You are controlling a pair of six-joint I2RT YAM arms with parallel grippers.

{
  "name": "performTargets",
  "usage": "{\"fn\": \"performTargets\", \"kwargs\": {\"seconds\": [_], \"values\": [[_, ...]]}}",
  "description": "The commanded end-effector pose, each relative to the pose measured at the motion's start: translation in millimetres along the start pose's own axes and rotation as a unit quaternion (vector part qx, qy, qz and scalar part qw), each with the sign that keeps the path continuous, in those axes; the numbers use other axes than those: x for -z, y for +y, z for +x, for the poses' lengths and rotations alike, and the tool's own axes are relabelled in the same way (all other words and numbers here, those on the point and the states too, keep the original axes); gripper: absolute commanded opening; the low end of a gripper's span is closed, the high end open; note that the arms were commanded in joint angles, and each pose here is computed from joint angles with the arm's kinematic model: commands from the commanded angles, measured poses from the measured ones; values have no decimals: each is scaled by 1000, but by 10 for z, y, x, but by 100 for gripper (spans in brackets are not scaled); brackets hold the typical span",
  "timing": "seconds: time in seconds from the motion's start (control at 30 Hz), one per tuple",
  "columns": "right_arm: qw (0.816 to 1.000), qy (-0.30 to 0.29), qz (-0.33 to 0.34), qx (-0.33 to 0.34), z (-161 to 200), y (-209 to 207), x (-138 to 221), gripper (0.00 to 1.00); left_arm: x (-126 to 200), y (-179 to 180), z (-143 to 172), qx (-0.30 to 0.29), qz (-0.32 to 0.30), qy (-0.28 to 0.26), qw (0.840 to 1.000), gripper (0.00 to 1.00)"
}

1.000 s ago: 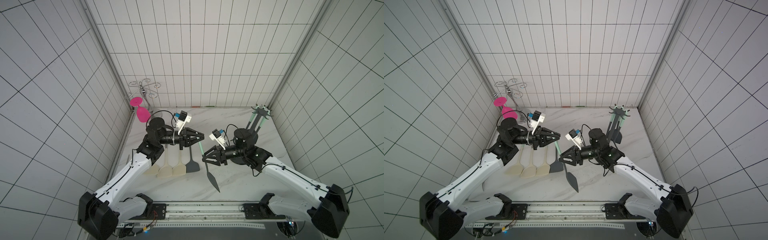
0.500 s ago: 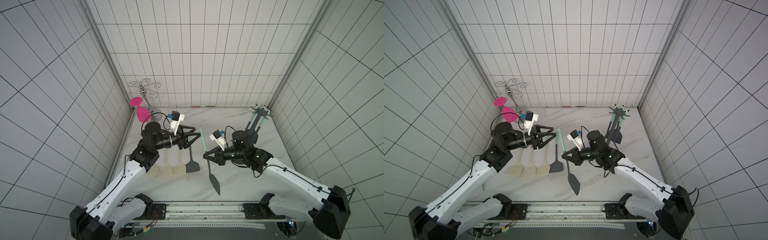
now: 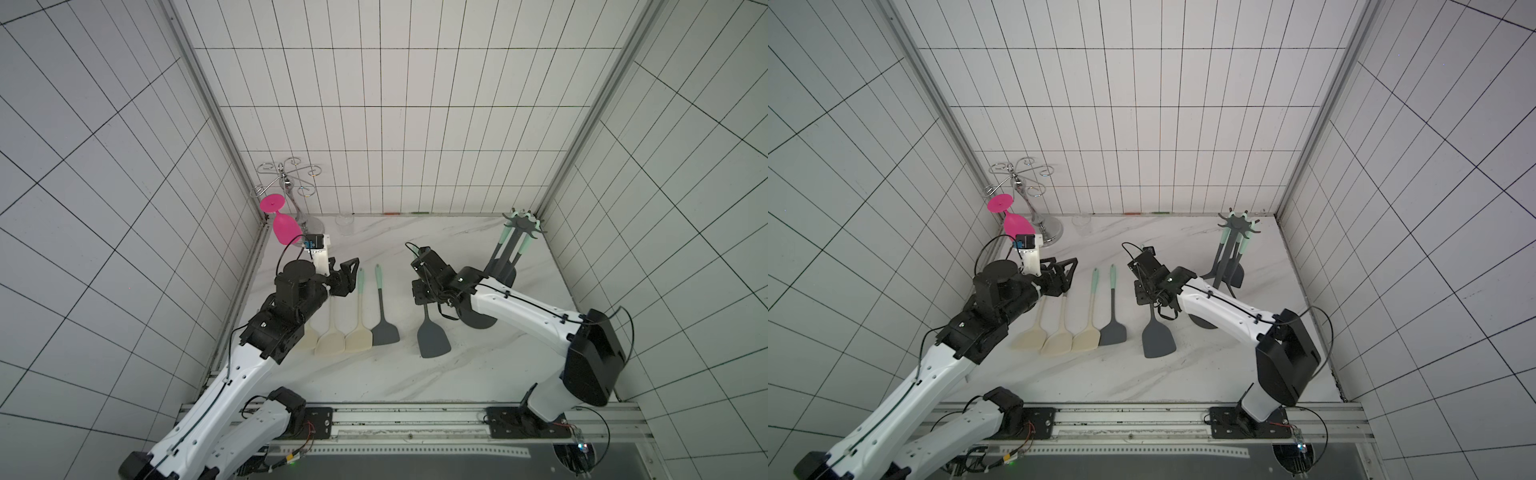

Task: Take the spatula off the kitchen utensil rack
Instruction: Place the spatula at the center of the board.

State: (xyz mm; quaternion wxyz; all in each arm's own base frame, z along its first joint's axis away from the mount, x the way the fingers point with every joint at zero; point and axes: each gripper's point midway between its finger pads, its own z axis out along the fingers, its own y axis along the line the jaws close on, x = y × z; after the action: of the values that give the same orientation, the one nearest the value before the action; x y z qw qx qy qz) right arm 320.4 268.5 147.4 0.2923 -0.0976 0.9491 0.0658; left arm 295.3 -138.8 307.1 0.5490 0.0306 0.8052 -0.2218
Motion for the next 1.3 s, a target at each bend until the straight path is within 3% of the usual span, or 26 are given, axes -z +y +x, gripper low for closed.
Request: {"fn": "performTargets", "kwargs": {"seconds": [0.0, 0.4, 0.77, 1.03, 1.27], "values": [[998, 11, 66, -3, -59, -115, -74, 0, 39, 112, 63, -9, -26, 5, 1000, 70], [994, 84, 43, -57, -144, 126, -848, 0, 6, 96, 128, -6, -18, 14, 1000, 71], [991, 103, 39, -80, -171, 182, -1203, 1, -45, 108, 170, -1, -17, 20, 1000, 71], [991, 99, 48, -78, -193, 94, -1198, 35, -76, 131, 230, 3, -19, 25, 999, 71], [995, 67, 31, -67, -427, 109, -924, 43, -113, 145, 267, 3, -22, 31, 999, 71]]}}
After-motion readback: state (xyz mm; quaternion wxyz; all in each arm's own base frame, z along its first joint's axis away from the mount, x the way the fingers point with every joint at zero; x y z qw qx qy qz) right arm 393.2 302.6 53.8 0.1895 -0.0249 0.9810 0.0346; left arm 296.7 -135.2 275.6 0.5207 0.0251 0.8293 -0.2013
